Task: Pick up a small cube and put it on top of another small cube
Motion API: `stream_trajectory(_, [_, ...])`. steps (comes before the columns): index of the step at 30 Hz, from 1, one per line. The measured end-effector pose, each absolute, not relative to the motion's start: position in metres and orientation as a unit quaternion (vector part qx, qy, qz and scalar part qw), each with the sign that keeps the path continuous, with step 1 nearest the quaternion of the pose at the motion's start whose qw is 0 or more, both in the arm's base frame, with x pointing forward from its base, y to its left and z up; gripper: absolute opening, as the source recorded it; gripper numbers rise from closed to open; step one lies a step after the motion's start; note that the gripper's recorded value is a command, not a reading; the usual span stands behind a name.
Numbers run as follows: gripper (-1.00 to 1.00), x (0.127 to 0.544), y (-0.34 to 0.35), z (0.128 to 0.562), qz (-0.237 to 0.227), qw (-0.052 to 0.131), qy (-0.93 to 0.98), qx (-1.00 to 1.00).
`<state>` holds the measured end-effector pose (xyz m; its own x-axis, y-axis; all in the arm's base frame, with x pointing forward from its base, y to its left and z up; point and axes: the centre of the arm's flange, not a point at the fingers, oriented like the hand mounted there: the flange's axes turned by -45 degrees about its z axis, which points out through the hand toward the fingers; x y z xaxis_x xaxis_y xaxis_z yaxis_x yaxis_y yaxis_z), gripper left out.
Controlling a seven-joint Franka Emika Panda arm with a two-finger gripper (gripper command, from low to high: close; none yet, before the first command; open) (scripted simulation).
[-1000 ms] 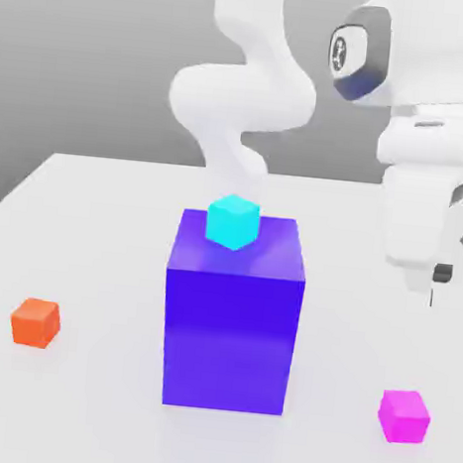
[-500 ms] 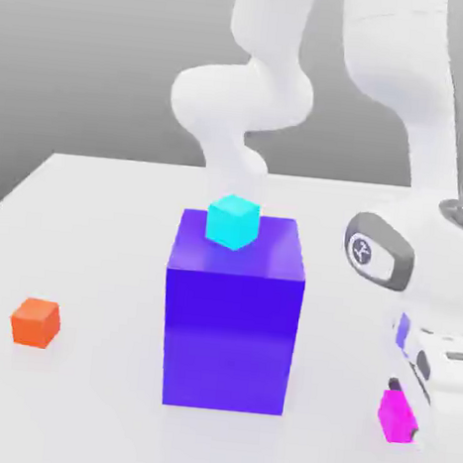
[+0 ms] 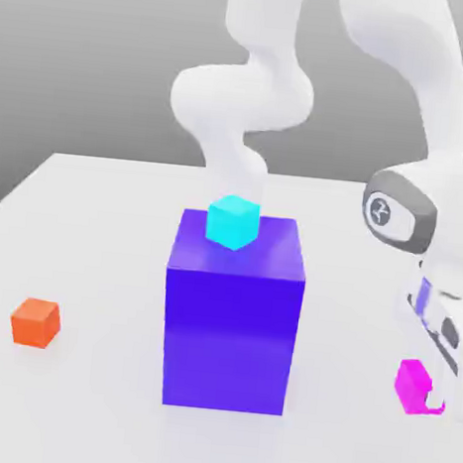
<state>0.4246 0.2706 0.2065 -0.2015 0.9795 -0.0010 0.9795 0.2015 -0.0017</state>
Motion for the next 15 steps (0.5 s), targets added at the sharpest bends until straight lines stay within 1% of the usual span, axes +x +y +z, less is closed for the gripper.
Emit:
stream_trajectory(8, [-1.0, 0.502, 0.295, 0.239, 0.001, 0.001, -0.845, -0.535])
stream_trajectory(9, [-1.0, 0.507, 0.296, 0.231, 0.001, 0.001, -0.849, -0.529])
stream_trajectory(11, [-1.0, 0.511, 0.297, 0.204, 0.001, 0.001, -0.851, -0.524])
stream_trajectory(12, [1.0, 0.511, 0.297, 0.189, 0.001, 0.001, -0.852, -0.524])
stream_trajectory(15, [1.0, 0.511, 0.297, 0.189, 0.001, 0.001, -0.852, -0.524])
